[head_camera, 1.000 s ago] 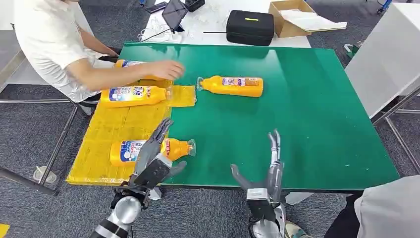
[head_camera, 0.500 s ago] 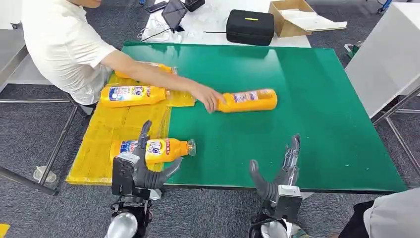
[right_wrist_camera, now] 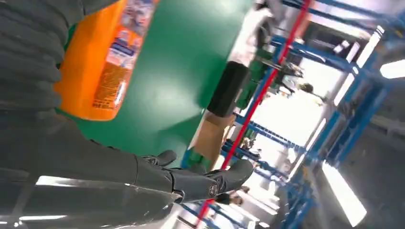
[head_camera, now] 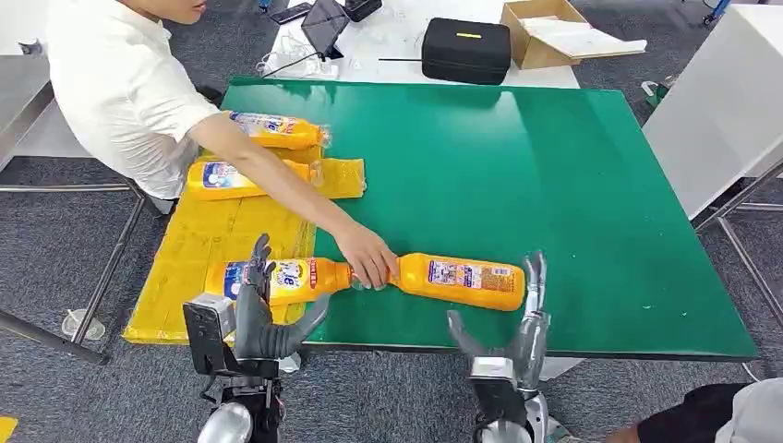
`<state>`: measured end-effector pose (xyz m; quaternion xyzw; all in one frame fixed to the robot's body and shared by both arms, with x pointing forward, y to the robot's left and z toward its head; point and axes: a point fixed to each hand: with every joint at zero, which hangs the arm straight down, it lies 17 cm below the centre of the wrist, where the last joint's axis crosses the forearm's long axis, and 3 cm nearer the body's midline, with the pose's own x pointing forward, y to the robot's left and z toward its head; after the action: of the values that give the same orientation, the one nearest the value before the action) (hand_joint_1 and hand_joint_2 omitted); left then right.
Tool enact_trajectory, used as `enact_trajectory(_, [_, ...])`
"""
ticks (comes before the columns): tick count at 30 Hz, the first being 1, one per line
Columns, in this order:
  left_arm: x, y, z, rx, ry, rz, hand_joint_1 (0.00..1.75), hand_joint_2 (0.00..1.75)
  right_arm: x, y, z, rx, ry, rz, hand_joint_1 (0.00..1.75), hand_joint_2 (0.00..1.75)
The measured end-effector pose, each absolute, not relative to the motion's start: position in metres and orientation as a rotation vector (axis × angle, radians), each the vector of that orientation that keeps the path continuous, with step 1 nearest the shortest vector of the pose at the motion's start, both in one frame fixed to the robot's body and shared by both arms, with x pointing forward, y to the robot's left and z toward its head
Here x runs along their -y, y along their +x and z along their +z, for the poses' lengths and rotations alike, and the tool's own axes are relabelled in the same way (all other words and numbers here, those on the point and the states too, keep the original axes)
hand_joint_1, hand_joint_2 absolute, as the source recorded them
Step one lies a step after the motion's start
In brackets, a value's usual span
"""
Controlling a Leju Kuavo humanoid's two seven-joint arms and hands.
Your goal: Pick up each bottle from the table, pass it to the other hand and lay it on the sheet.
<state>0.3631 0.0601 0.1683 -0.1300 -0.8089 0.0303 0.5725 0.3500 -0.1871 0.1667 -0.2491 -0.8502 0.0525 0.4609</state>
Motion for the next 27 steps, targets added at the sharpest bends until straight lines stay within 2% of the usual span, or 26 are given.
enact_trajectory(3, [-0.056,0.358,0.168,1.904,-0.307,0.057,0.00,1.75,0.167,0.351,0.147,2.078,-0.701,0.395,0.00,1.75])
enact_trajectory(7, [-0.045,0.351,0.173,1.943,-0.318,-0.004,0.00,1.75,0.158,0.355,0.125,2.046,-0.743,0.573,0.00,1.75])
enact_trajectory(27, [-0.039,0.351,0.183,2.003,-0.286,-0.054,0.00,1.75,0.211,0.434,0.080,1.839,-0.913,0.796,0.00,1.75])
